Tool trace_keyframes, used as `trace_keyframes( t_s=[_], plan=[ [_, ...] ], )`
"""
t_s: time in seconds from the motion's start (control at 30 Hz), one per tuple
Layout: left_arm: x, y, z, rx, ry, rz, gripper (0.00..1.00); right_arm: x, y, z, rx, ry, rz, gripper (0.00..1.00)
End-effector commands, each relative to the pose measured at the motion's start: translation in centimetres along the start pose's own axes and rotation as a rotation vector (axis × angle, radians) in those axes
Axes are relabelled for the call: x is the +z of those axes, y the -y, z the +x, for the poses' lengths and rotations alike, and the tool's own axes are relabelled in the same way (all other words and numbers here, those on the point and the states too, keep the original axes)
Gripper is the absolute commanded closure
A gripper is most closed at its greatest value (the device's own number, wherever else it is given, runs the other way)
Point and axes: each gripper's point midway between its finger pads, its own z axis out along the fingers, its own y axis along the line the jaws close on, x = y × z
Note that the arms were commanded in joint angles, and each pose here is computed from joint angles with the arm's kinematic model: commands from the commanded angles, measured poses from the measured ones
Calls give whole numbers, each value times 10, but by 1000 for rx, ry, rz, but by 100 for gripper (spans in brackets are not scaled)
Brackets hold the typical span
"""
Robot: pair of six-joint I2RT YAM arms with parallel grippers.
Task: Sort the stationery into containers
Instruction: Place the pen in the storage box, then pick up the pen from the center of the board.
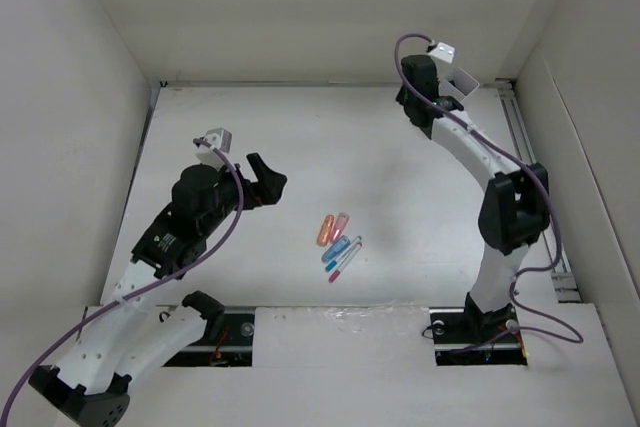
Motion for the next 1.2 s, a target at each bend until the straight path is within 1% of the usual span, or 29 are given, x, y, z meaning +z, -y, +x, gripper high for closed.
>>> trace_keyframes(
  t_s=[0.0,0.03,0.07,0.1,0.13,0.17,0.2,0.23,0.27,0.3,0.33,0.37,0.43,0.5,0.57,0.6,0.63,0.73,0.93,1.0,1.03,1.17],
  plan=[
    [-14,5,-17,6,49,10,0,-80,-56,71,-16,-316,-289,100],
    [-15,2,-13,7,33,-1,0,-109,-67,99,-58,-389,-340,100],
    [-13,-1,-7,9,16,-11,0,-125,-71,115,-80,-441,-366,100],
    [-16,0,-9,8,26,-5,0,-145,-76,133,-109,-507,-416,100],
    [-18,-3,-5,9,21,-8,0,-173,-77,161,-169,-586,-428,100],
    [-19,-4,-3,10,13,-13,0,-188,-76,170,-187,-614,-433,96],
    [-20,-5,-2,9,16,-11,0,-199,-77,178,-215,-635,-441,96],
    [-23,-4,-4,8,26,-5,0,-213,-70,190,-247,-678,-428,89],
    [-23,-5,-2,9,18,-10,0,-229,-72,202,-276,-705,-440,85],
    [-25,-5,-3,8,26,-5,0,-235,-75,206,-279,-710,-450,78],
    [-26,-3,-2,8,20,4,0,-247,-75,216,-292,-758,-477,64],
    [-28,-1,-3,8,24,18,0,-256,-73,228,-314,-791,-466,60],
    [-29,0,-2,8,19,25,0,-261,-75,246,-340,-828,-463,56],
    [-31,2,-3,7,22,38,0,-268,-76,258,-347,-855,-447,56],
    [-31,4,-1,7,16,48,0,-264,-79,263,-343,-863,-435,56],
    [-34,6,-5,6,32,59,0,-266,-82,268,-352,-867,-439,56],
    [-34,8,-4,6,28,67,0,-262,-84,274,-360,-876,-428,54],
    [-35,6,-2,6,27,67,0,-251,-82,289,-383,-888,-377,54],
    [-37,7,-1,7,23,75,0,-243,-91,299,-385,-889,-374,53],
    [-40,8,-2,6,32,81,0,-240,-87,303,-390,-892,-346,53],
    [-40,8,-2,6,32,81,0,-240,-87,303,-390,-892,-346,51],
    [-40,6,0,7,24,76,0,-236,-86,310,-379,-893,-324,51]
  ],
)
